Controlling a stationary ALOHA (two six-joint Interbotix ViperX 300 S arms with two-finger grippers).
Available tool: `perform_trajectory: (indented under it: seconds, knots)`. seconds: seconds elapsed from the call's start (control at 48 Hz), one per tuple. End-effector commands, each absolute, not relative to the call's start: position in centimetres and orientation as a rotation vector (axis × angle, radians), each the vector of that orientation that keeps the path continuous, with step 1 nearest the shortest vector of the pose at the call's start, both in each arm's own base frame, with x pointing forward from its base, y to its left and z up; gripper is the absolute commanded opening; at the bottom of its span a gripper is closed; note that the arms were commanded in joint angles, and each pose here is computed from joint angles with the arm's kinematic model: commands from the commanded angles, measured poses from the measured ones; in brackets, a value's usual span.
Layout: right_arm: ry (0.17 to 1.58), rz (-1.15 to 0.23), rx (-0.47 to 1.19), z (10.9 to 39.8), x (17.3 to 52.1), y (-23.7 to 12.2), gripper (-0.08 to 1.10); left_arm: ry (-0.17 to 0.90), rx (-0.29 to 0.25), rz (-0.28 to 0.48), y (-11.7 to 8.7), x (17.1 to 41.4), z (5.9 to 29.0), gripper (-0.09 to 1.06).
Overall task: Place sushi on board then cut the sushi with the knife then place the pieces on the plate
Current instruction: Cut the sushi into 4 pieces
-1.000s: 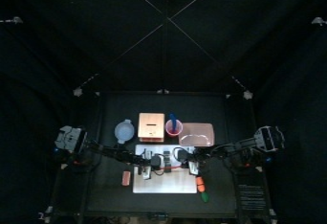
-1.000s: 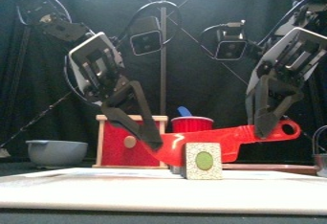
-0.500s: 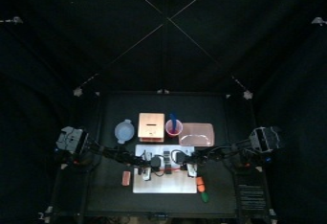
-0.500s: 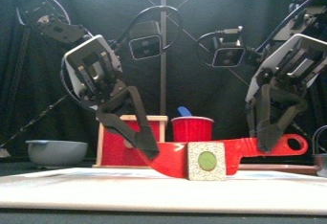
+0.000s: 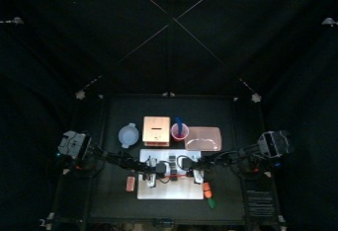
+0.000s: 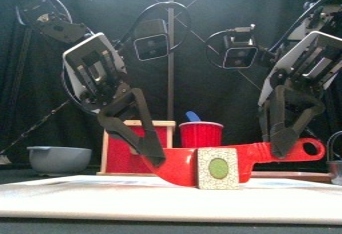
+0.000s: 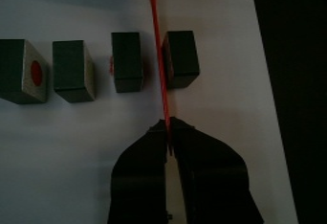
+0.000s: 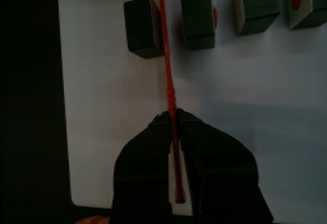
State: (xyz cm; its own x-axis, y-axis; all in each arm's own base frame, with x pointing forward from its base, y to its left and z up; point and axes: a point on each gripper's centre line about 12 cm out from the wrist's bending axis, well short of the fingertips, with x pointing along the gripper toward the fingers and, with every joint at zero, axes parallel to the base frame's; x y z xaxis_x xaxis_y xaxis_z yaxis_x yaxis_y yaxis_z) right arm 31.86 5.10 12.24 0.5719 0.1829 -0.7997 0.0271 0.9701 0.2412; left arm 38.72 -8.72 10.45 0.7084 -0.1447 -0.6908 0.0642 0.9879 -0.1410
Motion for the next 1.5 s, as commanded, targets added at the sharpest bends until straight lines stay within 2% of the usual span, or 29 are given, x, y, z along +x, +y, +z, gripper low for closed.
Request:
perform_trajectory:
  seconds: [0.021,0.208,0.438,0.583,0.896,1.021,1.208,1.5]
  knots:
    - [0.912,0.095,0.239,13.7,32.3,4.9,0.4,0.721,-0.109,-0.133,-9.2,39.3,12.4,0.4]
    - [0.853,0.112,0.238,15.9,32.2,5.0,0.4,0.66,-0.097,-0.143,-8.9,39.2,14.8,0.41]
    - [0.798,0.143,0.24,18.7,31.5,4.9,0.4,0.588,-0.028,-0.173,-8.5,39.2,17.4,0.41]
    - [0.767,0.148,0.239,20.2,30.4,4.3,0.4,0.565,0.017,-0.185,-8.2,39.3,18.0,0.42]
    - [0.695,0.116,0.241,23.1,27.7,2.0,0.4,0.518,0.069,-0.156,-6.1,40.6,19.3,0.42]
    - [0.682,0.112,0.233,23.3,27.2,1.8,0.4,0.502,0.066,-0.143,-5.6,41.0,19.9,0.44]
    - [0.716,0.106,0.244,22.0,26.5,1.8,0.4,0.477,0.063,-0.139,-5.5,41.3,20.2,0.55]
    - [0.72,0.106,0.249,21.6,25.6,1.8,0.4,0.429,0.06,-0.128,-4.9,41.6,20.7,0.69]
